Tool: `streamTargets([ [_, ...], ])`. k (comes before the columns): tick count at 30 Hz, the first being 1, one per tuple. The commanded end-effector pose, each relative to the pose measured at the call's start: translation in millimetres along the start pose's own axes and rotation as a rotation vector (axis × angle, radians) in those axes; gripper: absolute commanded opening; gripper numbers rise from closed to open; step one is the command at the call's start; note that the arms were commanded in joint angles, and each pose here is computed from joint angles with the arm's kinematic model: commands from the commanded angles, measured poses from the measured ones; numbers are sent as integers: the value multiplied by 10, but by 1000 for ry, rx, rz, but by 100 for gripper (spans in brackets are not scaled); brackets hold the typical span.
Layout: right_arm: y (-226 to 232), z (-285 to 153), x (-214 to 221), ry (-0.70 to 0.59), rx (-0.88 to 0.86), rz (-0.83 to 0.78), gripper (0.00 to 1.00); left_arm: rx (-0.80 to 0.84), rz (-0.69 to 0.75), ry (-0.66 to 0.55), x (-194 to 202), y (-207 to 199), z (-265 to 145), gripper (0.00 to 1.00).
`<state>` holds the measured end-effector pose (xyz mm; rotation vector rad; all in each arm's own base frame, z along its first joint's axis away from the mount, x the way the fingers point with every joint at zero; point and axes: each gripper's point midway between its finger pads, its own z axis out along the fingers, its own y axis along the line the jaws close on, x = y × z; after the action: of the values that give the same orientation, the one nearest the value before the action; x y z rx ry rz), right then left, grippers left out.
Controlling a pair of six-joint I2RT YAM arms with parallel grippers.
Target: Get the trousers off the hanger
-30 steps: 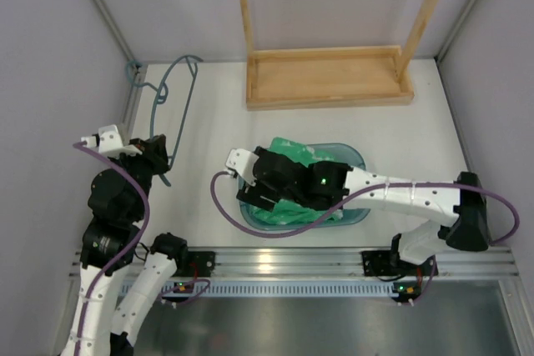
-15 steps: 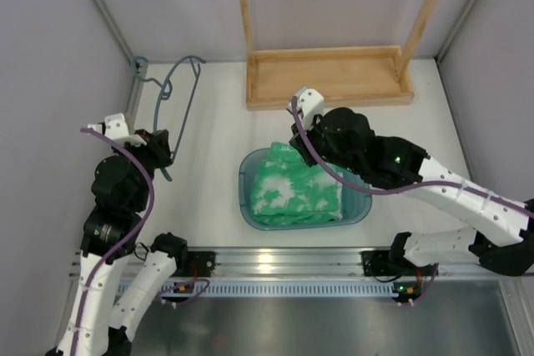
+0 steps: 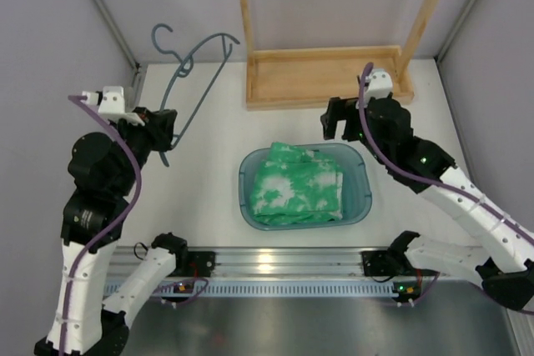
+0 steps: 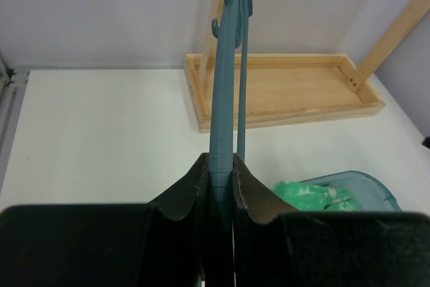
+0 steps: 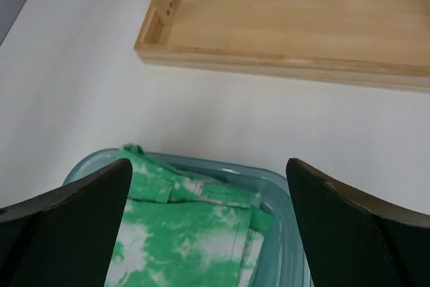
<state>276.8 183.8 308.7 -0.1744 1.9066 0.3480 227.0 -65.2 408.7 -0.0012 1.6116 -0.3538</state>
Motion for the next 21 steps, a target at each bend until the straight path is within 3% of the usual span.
streamTargets([
  [1, -350, 48, -199, -101, 162, 101, 99, 128, 42, -6, -227, -260, 98, 0],
  [8, -878, 36, -308, -184, 308, 210, 99, 219, 127, 35, -532, -500, 732, 0],
  [14, -1300, 19, -320, -165, 441, 210, 99, 85, 168, -51, -980, -464, 1340, 0],
  [21, -1465, 88, -424, -177, 440, 185, 99, 110, 192, -134, -1207, -730, 1799, 0],
])
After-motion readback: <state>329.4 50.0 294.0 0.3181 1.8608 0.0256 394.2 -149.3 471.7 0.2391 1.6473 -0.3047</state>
